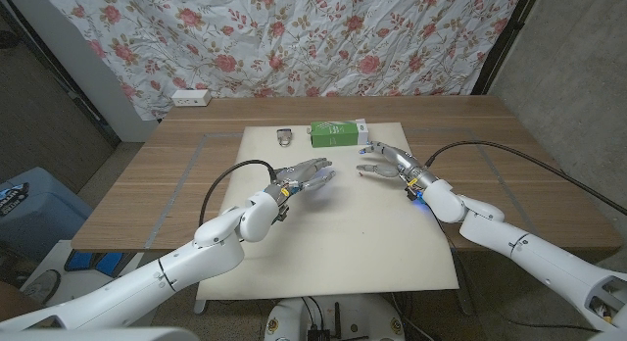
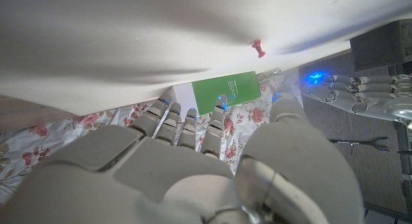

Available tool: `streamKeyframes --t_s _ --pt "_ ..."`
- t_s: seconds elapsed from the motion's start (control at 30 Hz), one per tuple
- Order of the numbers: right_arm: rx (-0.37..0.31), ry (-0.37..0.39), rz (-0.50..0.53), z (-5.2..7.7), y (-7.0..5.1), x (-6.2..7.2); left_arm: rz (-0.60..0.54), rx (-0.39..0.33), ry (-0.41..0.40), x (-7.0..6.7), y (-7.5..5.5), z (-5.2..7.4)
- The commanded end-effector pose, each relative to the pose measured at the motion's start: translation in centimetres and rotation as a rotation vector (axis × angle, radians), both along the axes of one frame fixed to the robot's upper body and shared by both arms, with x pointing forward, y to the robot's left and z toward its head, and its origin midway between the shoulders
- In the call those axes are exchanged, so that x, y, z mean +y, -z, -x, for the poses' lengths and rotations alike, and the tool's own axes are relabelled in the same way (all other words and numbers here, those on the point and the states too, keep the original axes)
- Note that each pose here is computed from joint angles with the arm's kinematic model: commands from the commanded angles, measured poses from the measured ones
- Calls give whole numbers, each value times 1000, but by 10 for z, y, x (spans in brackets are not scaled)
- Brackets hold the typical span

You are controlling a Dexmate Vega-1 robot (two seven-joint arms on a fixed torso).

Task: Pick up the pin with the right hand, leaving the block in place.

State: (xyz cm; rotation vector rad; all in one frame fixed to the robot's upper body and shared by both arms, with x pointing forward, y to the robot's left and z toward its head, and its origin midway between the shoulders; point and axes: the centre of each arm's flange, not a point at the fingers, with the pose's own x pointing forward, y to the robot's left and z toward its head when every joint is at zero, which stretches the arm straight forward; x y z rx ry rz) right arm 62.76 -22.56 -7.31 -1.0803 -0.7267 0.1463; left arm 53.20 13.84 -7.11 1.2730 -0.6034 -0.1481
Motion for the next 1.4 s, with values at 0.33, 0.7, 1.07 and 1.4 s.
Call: streamKeyframes --t_s 0.33,0.7,1.07,1.4 --pt "-8 -44 -170 6 -8 4 171 -64 25 25 -11 6" --pt "27 -75 -209 9 -13 -2 282 -71 39 44 -14 5" --pt "16 -68 -261 7 -21 -6 375 -96 73 54 -23 -3" --pt "56 -81 -317 4 -26 -12 476 -94 94 68 -20 -16"
